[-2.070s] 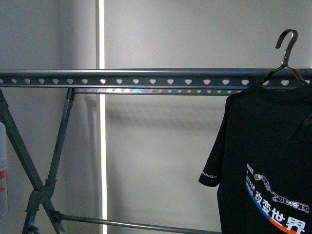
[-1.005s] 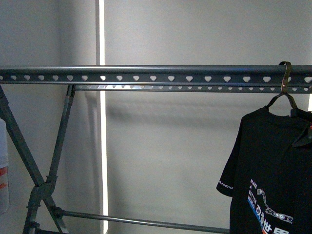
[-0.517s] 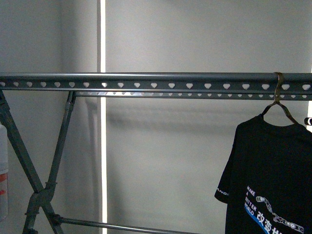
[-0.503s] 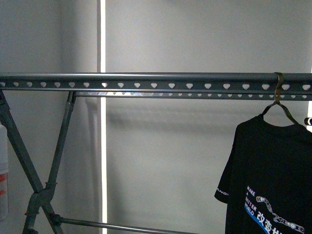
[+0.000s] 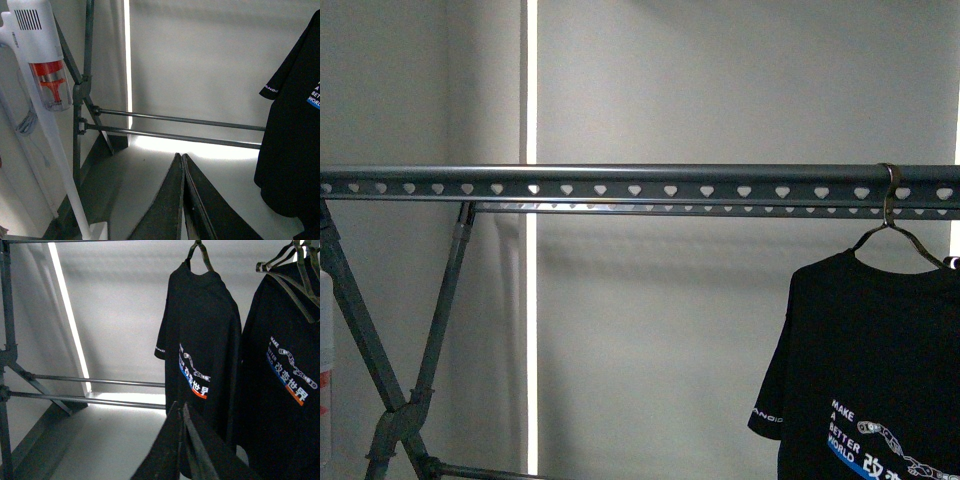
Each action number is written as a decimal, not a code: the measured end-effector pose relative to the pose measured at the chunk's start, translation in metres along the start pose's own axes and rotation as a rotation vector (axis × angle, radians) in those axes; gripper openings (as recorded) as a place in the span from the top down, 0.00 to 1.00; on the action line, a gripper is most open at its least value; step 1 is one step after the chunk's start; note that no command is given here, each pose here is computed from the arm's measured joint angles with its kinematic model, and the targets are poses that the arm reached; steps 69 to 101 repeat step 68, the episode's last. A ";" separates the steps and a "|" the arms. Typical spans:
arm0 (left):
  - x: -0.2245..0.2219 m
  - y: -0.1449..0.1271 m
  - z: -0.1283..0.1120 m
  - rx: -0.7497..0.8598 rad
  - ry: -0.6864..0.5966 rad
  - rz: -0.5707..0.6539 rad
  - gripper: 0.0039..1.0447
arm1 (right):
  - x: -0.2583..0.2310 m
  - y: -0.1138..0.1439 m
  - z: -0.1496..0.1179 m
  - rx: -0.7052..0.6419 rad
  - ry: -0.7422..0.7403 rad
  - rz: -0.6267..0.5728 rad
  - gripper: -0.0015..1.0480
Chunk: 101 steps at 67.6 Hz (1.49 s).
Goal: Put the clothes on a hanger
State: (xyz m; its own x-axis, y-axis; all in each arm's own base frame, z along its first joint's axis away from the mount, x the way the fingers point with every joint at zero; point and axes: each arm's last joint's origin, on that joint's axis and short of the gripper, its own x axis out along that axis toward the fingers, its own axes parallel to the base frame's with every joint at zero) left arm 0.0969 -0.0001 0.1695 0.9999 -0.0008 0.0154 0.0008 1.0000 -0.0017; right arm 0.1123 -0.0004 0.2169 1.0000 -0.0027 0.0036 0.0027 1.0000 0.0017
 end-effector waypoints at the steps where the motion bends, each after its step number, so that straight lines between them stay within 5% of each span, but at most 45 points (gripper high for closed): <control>1: 0.000 0.000 0.000 0.000 0.000 0.000 0.97 | 0.000 0.000 -0.002 0.000 0.003 0.000 0.97; 61: 0.000 0.000 0.000 0.000 -0.001 0.000 0.97 | -0.015 0.000 -0.052 -0.001 0.007 0.001 0.98; 64: 0.000 0.000 0.000 -0.001 -0.002 0.000 0.95 | -0.015 0.000 -0.052 -0.002 0.005 0.001 0.92; 68: 0.000 0.000 0.000 0.000 -0.002 0.000 0.80 | -0.015 0.000 -0.052 -0.002 0.005 0.000 0.77; 101: 0.000 0.000 0.000 0.000 -0.002 0.000 0.80 | -0.015 0.000 -0.052 -0.002 0.005 0.000 0.77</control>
